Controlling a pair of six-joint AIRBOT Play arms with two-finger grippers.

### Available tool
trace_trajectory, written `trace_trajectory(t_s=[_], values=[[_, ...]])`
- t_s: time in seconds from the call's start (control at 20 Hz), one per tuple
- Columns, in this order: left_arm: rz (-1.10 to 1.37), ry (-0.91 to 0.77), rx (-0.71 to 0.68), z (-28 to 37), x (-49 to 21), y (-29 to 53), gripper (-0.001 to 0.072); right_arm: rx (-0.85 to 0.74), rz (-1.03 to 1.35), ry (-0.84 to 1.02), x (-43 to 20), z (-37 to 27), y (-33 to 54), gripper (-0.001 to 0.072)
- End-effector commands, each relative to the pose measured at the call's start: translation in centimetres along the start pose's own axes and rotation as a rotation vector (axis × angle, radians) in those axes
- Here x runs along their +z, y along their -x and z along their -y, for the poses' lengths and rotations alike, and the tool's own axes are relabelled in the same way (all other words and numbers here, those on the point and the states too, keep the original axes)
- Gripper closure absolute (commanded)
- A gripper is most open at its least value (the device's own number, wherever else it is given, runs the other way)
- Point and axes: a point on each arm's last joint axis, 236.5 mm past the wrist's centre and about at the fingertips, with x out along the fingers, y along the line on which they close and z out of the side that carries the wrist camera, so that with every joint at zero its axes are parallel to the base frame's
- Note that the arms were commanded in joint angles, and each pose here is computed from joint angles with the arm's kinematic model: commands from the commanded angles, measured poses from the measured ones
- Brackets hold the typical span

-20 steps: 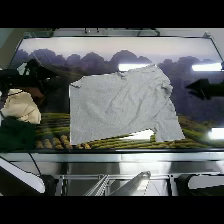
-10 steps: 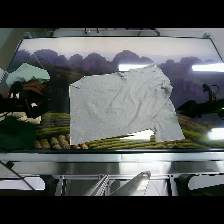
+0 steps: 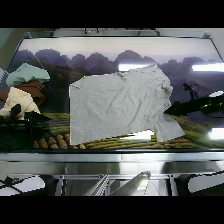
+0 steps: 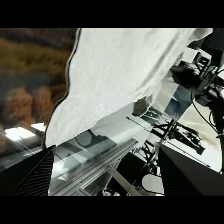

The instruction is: Fold the shirts.

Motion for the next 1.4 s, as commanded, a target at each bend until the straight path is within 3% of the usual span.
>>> trace_trajectory(t_s=[0.0, 0.3, 0.55, 0.65, 0.8, 1.0, 1.1, 1.2, 1.35], values=[[-0.005, 0.045, 0.045, -2.2, -1.1, -1.6, 0.0013, 0.065, 0.04, 0.002, 1.1, -1.9, -0.1, 0.0698], [-0.037, -0.013, 0.199, -4.1, -1.3, -6.3, 0.0013, 0.081, 0.026, 0.002, 0.8, -2.3, -0.1, 0.0698], [-0.264, -0.035, 0.262, -3.9, -3.7, -11.5, 0.0014, 0.104, 0.005, 0.003, 0.3, -2.8, -0.1, 0.0698], [-0.371, -0.067, 0.287, -3.8, -5.0, -13.5, 0.0321, 0.119, -0.006, 0.004, 0.0, -3.2, 0.1, 0.0698], [-0.515, -0.108, 0.29, -2.8, -7.0, -14.8, 0.0689, 0.148, -0.032, 0.009, -0.7, -4.0, 0.3, 0.0698], [-0.526, -0.257, 0.234, 1.7, -7.0, -13.4, 0.0688, 0.165, 0.008, 0.069, -0.3, -6.0, 2.8, 0.0698], [-0.492, -0.399, 0.071, 7.9, -7.2, -11.3, 0.0688, 0.246, 0.117, 0.135, 0.9, -9.2, 6.4, 0.0698], [-0.382, -0.597, -0.18, 17.3, -7.8, -7.5, 0.0688, 0.384, 0.336, 0.257, 2.8, -14.8, 13.1, 0.0698], [-0.174, -0.967, -0.346, 28.4, -11.0, 0.4, 0.0687, 0.611, 0.809, 0.606, 2.0, -26.5, 27.7, 0.0698]])
